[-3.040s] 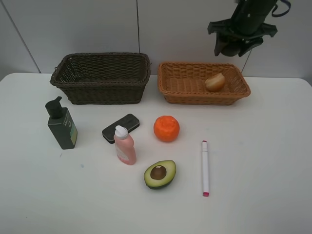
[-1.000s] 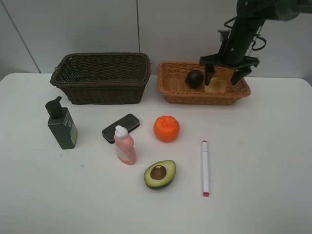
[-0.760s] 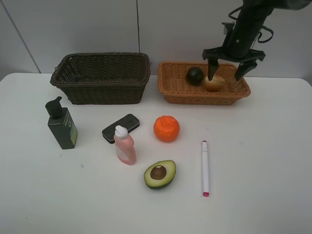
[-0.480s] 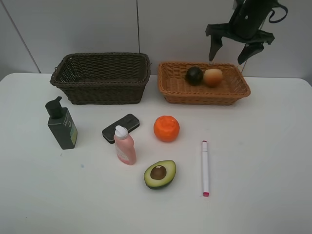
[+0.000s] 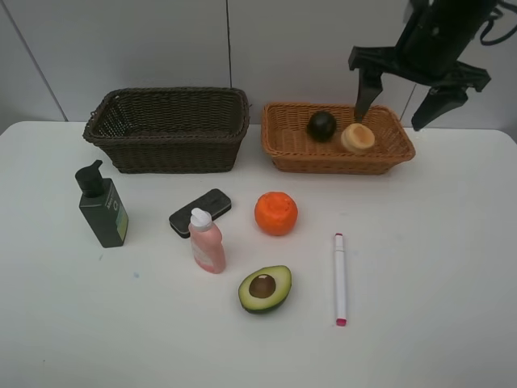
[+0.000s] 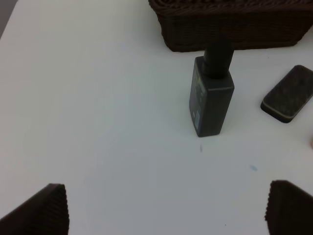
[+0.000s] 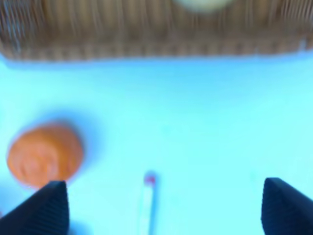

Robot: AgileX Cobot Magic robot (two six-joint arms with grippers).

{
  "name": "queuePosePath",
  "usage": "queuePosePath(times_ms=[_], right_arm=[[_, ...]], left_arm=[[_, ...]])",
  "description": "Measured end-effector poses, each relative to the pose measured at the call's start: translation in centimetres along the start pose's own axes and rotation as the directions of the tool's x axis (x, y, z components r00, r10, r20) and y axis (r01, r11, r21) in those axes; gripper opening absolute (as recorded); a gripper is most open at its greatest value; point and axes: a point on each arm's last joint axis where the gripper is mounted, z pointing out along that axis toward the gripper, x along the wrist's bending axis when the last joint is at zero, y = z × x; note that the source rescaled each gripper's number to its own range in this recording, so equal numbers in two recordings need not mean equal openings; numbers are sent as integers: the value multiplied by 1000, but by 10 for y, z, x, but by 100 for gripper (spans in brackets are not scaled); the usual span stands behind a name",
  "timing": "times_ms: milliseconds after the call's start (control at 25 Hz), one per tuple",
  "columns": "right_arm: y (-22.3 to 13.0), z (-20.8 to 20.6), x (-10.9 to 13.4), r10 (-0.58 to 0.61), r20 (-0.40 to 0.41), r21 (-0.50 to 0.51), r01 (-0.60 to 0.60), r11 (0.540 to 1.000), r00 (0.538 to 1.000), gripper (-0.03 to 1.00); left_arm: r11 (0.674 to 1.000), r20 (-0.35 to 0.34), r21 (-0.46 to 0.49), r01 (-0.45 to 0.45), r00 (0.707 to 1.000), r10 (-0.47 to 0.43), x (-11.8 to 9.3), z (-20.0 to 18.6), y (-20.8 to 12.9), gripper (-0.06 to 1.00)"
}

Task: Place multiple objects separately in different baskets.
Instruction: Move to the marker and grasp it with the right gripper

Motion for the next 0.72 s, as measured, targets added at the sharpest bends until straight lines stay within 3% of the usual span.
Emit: queuePosePath(times_ms=[280, 440, 720], right_arm=[[-63, 40, 17, -49, 27, 179, 44, 983, 998, 99], [-85, 68, 26, -21, -27, 181, 26, 983, 999, 99], [-105, 101, 22, 18, -29, 170, -13, 985, 999, 99]], left_arm=[[1000, 0, 0, 0, 1000, 0, 0, 0, 0, 100], [1000, 0, 0, 0, 1000, 0, 0, 0, 0, 100], [1000, 0, 0, 0, 1000, 0, 0, 0, 0, 100]])
